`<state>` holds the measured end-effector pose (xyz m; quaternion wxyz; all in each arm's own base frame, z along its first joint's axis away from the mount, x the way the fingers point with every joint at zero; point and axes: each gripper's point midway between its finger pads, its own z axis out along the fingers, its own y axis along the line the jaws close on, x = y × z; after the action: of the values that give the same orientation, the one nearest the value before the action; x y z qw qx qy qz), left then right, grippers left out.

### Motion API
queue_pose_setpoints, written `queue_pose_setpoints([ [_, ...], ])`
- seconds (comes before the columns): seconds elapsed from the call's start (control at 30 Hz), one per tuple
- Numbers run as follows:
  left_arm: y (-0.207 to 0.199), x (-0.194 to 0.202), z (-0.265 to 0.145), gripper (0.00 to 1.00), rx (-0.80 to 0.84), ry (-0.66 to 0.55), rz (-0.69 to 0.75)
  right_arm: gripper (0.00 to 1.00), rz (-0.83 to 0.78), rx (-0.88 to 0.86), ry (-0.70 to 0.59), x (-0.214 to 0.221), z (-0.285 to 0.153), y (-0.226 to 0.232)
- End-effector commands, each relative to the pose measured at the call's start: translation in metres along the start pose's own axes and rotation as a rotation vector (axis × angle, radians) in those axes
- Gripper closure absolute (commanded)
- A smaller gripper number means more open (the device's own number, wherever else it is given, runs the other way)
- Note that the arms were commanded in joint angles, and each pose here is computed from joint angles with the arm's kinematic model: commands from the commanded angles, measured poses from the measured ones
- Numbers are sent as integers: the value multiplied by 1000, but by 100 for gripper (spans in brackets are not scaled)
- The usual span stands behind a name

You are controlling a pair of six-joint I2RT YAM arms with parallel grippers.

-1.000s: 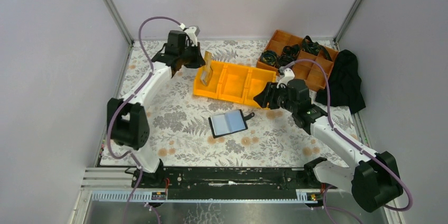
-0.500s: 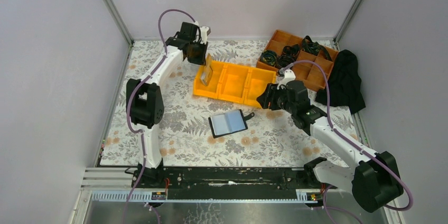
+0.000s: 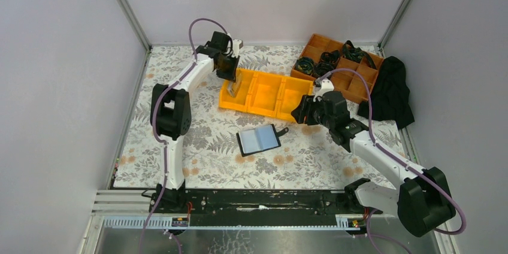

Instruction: Take the credit cards out of the card holder

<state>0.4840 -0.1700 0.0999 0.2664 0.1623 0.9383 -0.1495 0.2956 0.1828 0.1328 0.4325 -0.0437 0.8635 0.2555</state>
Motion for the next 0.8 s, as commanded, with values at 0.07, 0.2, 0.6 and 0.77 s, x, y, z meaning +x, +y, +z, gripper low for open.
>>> queue_pose_setpoints([
  [0.07,-4,-8,5,100,0,-12,38,43,-22,-2,-32,-8,3,2],
  [0.2,-3,-9,12,100,3,-16,37,43,-20,5,-28,-7,4,0],
  [0.6,9,-4,18,100,-63,2,37,43,-17,17,-15,-5,8,-2],
  [0.77,9,-2,21,100,-62,10,29,34,-15,24,-11,-5,8,-4],
])
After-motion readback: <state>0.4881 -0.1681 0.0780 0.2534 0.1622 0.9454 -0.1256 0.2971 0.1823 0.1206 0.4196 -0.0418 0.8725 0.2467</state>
